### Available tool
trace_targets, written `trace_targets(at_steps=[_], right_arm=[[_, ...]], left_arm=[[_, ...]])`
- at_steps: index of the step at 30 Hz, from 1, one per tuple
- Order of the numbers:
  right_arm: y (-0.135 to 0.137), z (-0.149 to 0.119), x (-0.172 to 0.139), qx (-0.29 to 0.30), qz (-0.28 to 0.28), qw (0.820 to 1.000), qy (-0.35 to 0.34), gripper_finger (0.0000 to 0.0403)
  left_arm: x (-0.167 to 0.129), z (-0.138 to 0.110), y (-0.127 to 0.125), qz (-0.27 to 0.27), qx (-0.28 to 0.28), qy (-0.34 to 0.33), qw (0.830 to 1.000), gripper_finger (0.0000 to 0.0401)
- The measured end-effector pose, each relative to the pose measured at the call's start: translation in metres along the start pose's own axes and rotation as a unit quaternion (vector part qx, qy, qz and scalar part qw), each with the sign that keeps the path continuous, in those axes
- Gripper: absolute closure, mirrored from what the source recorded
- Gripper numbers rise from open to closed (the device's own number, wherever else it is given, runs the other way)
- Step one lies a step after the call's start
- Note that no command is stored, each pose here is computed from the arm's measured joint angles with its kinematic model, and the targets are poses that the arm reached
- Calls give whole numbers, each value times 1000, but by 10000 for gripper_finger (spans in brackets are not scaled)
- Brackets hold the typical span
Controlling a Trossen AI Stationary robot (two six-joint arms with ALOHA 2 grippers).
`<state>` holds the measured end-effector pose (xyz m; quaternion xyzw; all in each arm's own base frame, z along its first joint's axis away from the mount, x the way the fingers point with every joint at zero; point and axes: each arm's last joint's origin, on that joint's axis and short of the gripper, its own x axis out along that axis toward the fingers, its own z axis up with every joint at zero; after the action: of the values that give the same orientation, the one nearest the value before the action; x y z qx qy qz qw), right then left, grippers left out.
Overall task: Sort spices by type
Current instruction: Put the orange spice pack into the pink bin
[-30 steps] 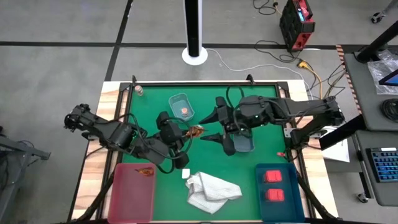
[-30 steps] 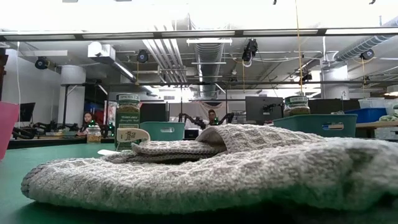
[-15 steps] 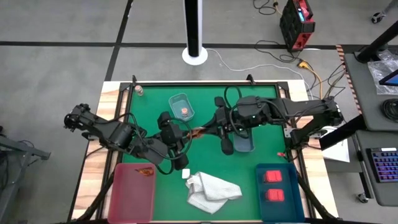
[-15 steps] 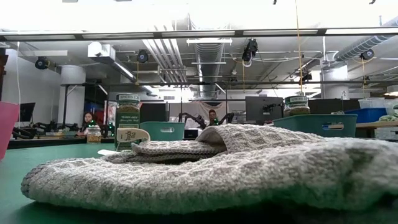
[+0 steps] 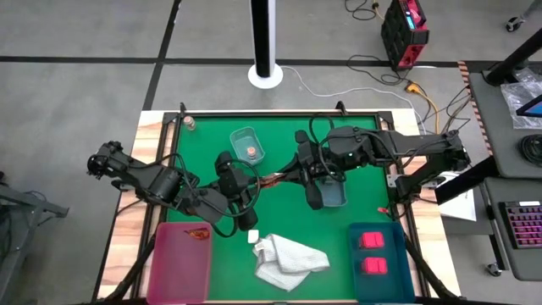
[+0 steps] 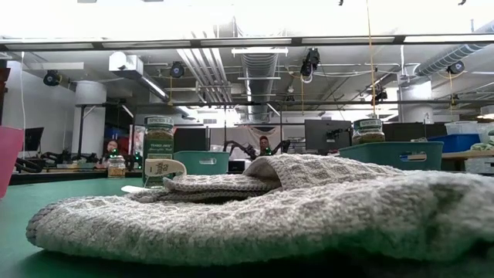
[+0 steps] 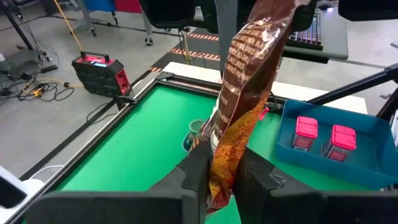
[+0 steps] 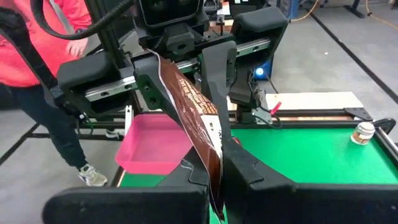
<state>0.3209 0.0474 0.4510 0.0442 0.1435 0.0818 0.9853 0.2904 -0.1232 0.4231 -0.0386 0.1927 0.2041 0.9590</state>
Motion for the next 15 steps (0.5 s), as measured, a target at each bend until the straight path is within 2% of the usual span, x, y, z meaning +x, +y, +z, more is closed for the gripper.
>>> trace_targets(at_steps=[6,9,15], right_arm=[[1,0,-8,5,2,1000,8,394],[0,-1,-15,11,-3,1000,23,394],[-2,-17,-13,47,-22,993,104,394]], left_arm=[[-5,0,1,-49,-11,20,999,298],[-5,1,0,-54,-15,16,998,257],[-4,7,1,-57,-6,-5,998,206]])
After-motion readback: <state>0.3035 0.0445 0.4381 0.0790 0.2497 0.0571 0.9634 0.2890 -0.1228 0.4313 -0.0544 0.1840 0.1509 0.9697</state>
